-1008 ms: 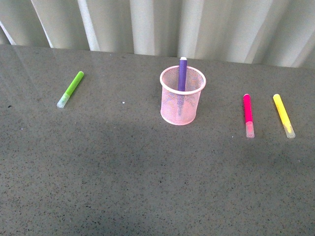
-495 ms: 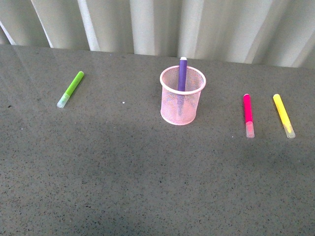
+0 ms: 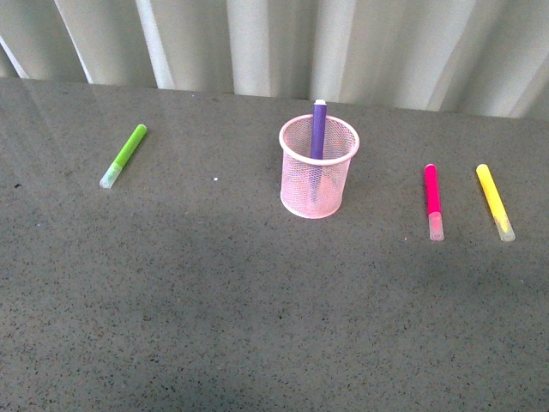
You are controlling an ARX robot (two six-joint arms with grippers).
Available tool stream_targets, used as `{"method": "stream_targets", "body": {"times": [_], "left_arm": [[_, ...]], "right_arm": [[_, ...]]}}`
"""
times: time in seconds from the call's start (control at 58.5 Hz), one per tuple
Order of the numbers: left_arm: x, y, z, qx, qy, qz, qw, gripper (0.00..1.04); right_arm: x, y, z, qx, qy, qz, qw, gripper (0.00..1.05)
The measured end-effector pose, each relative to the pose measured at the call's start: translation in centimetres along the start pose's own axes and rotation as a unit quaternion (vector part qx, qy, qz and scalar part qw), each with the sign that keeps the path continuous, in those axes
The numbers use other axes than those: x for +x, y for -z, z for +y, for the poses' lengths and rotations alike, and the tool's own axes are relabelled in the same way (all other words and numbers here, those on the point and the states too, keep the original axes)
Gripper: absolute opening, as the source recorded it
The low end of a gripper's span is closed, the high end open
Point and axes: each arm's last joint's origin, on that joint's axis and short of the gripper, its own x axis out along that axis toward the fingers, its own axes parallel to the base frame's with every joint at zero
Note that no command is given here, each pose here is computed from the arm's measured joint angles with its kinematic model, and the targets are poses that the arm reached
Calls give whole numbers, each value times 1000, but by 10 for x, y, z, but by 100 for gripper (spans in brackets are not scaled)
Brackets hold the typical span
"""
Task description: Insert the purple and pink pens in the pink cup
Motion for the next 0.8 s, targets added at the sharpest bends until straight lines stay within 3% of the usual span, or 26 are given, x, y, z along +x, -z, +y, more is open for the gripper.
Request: {"method": "stream_targets", "body": {"times": [0.325,0.376,0.478,0.564,0.632,0.717,0.803], "left_arm": [[0,0,0,0,0,0,1000,67],[0,0,0,0,0,0,1000,76],[0,0,0,0,0,0,1000,97],[0,0,0,1,0,0,1000,98],[0,0,0,1,0,0,1000,98],[0,0,0,1,0,0,1000,98],[0,0,0,1,0,0,1000,98]], "right_arm": [[3,-4,-1,18,12,-11,1000,98],[8,-13,-3,30,16,-23,999,98],[35,-60,-9,40,37,-91,994,98],[71,-92,-15,55,61,-115,990,98],[109,-101,-20,68,77,-73,992,98],[169,-91,-26,85,100,21,991,98],[228,-55,-29,104,119,147,976,98]]}}
